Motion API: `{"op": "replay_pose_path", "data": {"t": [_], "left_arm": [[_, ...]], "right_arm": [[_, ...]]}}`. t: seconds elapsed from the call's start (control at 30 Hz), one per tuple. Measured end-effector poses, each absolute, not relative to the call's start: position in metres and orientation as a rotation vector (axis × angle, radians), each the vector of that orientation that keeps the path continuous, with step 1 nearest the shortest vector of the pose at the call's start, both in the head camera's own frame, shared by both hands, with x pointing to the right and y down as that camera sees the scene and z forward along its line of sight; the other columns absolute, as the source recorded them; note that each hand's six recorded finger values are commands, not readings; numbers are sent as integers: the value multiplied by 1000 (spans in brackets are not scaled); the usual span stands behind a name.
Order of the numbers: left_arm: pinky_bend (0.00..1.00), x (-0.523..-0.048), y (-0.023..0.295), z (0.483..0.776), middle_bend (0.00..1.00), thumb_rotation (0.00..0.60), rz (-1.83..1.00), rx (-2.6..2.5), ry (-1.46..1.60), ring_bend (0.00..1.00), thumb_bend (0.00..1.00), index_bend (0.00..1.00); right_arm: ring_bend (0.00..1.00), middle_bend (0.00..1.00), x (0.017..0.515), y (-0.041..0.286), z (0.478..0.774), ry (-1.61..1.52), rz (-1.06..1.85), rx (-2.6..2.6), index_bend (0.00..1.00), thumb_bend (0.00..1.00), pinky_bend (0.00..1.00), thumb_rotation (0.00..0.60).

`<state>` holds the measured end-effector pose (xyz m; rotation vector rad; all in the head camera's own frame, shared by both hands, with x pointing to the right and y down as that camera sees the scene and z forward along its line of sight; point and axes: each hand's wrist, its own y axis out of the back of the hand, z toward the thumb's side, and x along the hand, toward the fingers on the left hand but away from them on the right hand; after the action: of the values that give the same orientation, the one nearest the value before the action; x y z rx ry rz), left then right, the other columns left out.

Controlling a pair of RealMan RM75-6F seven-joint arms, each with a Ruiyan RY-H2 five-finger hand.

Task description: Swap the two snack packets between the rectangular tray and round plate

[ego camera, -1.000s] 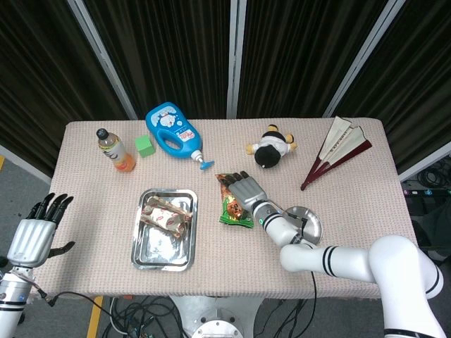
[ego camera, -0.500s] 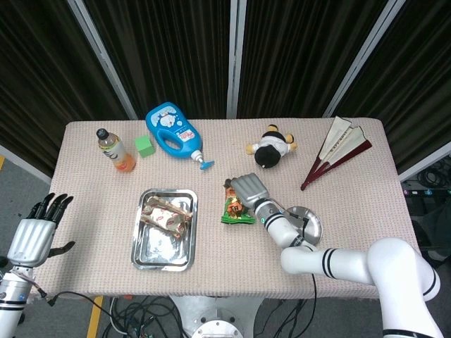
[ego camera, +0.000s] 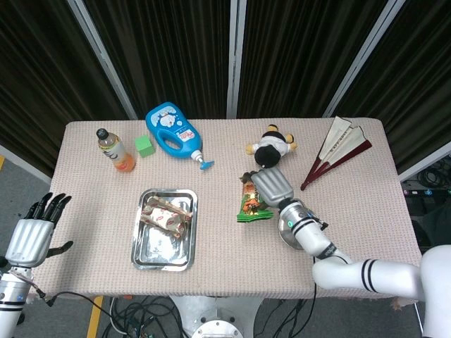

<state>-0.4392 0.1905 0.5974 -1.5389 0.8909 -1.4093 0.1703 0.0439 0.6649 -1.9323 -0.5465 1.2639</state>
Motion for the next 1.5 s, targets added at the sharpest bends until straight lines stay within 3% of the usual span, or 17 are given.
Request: {"op": "replay_pose_path", "data": {"t": [0.23,0.63,0.7,0.83,0.93,1.07,1.3,1.5], "left_arm": [[186,-435,191,601,83,600,-1405,-1557,878,36,14,103],[186,-435,191,604,83,600,-1413,-1564,879,36,14,103],[186,-434,191,604,83,600,-1414,-1566,877,36,14,103],[186,-435,191,605,83,600,-1417,-1566,876,36,14,103],[186,-436,192,606,83,600,-1422,-1568,877,36,14,103],[186,-437,191,604,83,600,-1424,-1563,885,36,15,103],[186,-440,189,597,83,600,-1427,-1539,909,36,14,103],[186,-446,187,594,83,600,-1463,-1507,919,33,14,103]], "right_arm": [[470,554,244,72,656,-584,1341,-1901,355,119,529,600],[472,544,300,109,660,-586,1406,-1885,347,104,521,600],[435,493,302,110,662,-580,1415,-1887,275,82,478,600],[160,284,303,114,669,-534,1436,-1911,32,5,251,600],[14,115,305,117,672,-487,1468,-1917,0,0,118,600],[0,3,307,117,668,-492,1490,-1923,0,0,8,600],[0,0,323,114,631,-655,1425,-1874,0,0,0,600],[0,0,373,121,586,-900,1374,-1693,0,0,0,600]]}}
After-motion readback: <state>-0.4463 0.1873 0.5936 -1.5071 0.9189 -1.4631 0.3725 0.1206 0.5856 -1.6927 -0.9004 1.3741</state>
